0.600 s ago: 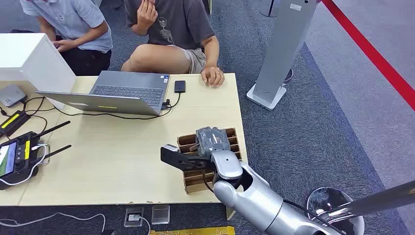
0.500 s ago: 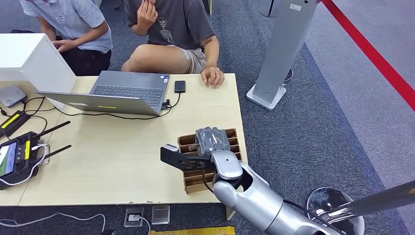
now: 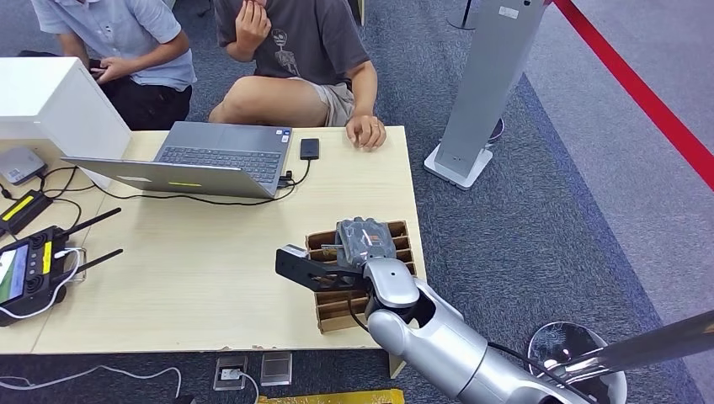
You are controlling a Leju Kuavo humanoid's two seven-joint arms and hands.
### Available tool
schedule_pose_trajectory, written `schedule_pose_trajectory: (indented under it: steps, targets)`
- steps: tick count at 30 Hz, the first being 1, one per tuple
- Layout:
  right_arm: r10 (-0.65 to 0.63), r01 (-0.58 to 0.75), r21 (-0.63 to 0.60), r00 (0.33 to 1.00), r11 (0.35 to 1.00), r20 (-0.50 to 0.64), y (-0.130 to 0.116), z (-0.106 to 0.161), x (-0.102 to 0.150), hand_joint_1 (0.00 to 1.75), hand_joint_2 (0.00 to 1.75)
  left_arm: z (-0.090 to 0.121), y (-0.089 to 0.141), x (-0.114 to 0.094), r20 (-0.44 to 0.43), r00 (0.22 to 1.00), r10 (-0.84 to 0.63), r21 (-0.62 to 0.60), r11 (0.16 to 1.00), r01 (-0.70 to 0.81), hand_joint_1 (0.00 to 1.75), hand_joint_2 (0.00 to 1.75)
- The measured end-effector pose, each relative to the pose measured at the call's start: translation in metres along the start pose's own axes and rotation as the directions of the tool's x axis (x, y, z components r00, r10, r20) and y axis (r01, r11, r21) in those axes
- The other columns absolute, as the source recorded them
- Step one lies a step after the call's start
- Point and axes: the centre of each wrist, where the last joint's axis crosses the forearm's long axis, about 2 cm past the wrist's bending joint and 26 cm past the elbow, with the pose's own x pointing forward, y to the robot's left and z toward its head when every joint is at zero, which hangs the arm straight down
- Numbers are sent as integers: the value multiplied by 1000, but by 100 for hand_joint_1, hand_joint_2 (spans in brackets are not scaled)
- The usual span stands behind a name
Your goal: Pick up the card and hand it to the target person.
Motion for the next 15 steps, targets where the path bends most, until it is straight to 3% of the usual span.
schedule_pose_trajectory:
  steps: [7,15]
  targets:
    - [-78,79,-27,996,996,39,-9,2,-1,169,175,0,0,0,-3,1000,13,0,1000,-13,0,175]
    - [-212,228,-133,970,965,123,-56,21,-12,169,175,0,0,-2,-10,999,30,0,1000,-30,0,175]
